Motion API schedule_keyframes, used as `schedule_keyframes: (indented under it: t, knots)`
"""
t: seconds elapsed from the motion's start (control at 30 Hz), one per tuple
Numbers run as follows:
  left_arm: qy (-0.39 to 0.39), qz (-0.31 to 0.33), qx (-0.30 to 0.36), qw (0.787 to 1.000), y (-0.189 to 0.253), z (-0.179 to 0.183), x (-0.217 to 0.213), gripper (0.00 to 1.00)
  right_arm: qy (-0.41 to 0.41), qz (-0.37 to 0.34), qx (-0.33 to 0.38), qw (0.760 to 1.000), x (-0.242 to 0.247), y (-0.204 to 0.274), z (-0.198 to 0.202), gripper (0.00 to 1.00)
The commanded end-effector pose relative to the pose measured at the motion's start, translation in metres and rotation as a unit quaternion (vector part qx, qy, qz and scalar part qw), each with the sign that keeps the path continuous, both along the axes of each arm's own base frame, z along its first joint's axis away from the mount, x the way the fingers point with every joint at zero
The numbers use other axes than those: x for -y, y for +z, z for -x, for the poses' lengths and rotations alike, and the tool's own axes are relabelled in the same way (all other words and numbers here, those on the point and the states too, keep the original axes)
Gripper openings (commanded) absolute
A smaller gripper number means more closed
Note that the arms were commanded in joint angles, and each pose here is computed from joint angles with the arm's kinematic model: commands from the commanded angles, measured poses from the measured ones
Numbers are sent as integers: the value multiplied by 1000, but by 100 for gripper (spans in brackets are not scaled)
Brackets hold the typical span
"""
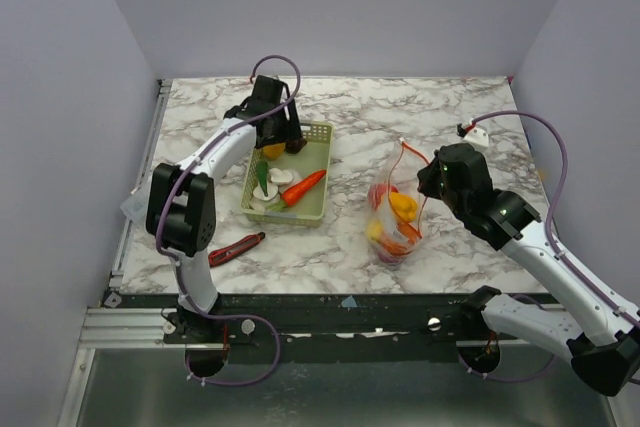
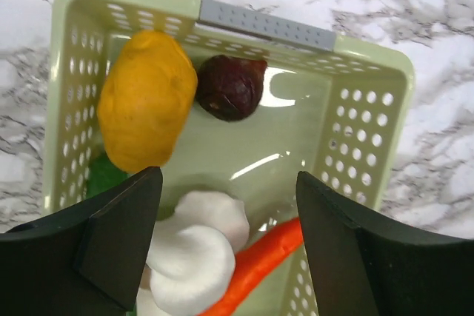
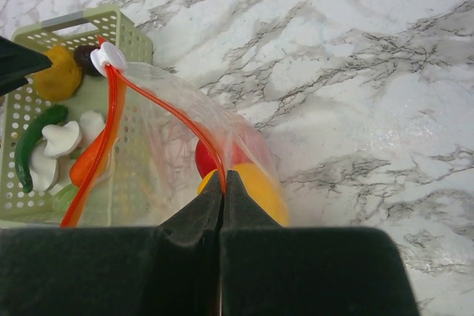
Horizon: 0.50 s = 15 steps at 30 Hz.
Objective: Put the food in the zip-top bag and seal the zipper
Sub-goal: Pick up the fake fruit from the bin.
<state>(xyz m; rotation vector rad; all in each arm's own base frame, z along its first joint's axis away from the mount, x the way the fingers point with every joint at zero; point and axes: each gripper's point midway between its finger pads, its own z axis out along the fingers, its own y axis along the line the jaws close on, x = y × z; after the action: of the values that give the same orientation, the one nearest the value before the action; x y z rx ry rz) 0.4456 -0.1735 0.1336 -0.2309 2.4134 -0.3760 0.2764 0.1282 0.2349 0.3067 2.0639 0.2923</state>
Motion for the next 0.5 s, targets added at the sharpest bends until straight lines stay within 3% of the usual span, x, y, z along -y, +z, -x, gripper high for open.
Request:
schedule_keyframes:
  t: [0.0,0.2,0.47]
  knots:
    - [-11,-124,-24,992,-13,-10,-31,74,7,-5,8,1000,-4,9,-2,0]
    - [-20,-202,-64,977,-28,-24,-46,74,14,-13,5,1000,-9,7,-1,0]
    - [-48,-226,-121,965,-60,-20,-48,70,18,-21,5,1000,-13,9,-2,0]
